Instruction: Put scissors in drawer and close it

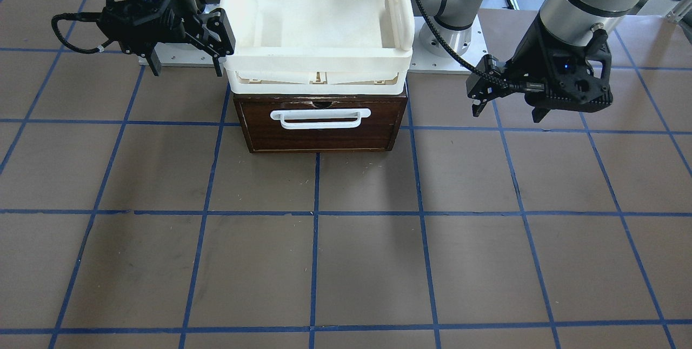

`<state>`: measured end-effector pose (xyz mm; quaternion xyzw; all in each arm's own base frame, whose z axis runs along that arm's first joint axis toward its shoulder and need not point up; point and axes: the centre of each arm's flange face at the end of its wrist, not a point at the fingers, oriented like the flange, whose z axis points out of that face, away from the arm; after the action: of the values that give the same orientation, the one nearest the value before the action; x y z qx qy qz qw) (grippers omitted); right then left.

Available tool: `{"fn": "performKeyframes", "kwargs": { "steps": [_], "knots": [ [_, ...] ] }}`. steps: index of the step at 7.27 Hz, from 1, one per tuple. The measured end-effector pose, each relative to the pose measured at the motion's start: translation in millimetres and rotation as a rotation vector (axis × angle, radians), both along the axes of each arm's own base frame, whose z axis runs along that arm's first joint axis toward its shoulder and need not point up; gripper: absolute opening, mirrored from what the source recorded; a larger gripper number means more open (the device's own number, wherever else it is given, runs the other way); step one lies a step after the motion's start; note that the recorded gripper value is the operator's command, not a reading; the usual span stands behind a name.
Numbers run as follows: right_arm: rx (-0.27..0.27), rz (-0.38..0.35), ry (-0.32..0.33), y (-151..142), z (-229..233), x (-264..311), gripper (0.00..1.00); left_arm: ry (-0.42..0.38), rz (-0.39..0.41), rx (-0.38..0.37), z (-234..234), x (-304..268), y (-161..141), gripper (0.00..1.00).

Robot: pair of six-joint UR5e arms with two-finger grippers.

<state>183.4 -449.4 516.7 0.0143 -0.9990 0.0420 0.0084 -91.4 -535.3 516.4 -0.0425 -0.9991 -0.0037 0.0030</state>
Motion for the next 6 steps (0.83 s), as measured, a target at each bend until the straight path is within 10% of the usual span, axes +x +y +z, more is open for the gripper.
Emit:
{"fn": "performKeyframes", "kwargs": {
  "steps": [6],
  "knots": [
    [0.0,-0.001,0.003,-0.1,0.0,-0.4,1.0,-0.001,0.004,0.002,-1.2,-1.1,1.3,1.0]
  ]
}}
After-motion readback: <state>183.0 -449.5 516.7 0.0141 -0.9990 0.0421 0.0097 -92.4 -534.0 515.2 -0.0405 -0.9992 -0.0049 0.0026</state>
